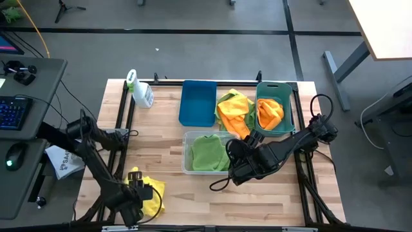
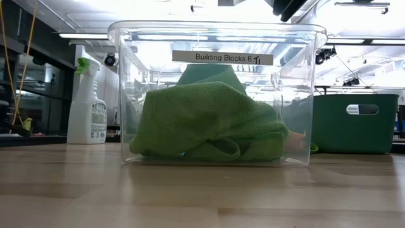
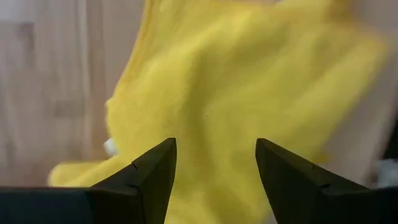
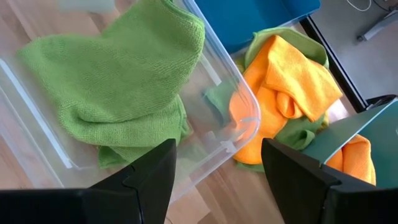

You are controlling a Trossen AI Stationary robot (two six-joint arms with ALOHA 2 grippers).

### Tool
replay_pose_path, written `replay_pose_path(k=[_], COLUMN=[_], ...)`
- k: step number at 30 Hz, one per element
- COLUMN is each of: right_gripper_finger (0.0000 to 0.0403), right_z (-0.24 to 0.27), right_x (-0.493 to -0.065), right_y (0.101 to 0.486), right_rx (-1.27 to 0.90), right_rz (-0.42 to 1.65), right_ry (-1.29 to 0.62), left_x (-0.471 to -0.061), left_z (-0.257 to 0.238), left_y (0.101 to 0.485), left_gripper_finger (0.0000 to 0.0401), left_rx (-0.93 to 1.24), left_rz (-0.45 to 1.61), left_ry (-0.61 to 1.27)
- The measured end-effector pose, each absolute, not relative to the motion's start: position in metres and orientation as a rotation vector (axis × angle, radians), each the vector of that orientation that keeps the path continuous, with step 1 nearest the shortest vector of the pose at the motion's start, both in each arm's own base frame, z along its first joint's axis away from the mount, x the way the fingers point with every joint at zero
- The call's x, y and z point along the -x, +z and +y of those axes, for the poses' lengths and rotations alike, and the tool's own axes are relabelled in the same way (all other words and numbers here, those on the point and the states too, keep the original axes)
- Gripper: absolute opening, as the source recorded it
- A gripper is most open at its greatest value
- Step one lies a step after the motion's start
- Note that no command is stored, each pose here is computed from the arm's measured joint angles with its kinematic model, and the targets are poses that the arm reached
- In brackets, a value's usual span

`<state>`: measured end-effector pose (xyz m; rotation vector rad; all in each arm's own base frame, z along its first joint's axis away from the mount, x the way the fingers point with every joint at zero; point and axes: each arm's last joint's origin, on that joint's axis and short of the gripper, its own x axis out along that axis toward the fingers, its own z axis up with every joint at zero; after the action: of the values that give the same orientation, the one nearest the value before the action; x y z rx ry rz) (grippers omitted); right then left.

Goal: Sort microfiber towel by color & place in baskets
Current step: Put the bottom yellow towel into the blue bin

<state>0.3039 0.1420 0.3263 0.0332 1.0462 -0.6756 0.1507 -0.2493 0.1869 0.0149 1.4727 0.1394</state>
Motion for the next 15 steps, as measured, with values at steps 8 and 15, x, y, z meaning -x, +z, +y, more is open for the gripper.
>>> replay_pose_path(k=[8, 15], right_gripper_finger=[0.0232, 0.0232], right_z=[0.142, 0.143], right_x=[-0.303, -0.303], right_y=[0.326, 0.326], right_rx=[-0.03, -0.044], right_rz=[1.053, 1.075], right_ry=[-0.676, -0.662], left_x=[-0.15, -0.152], left_z=[-0.249, -0.252], left_y=[0.154, 0.141], left_gripper_finger=[0.0209, 0.0209], left_rx=[-0.218, -0.236], left_rz=[1.585, 1.605], left_ry=[0.228, 0.265])
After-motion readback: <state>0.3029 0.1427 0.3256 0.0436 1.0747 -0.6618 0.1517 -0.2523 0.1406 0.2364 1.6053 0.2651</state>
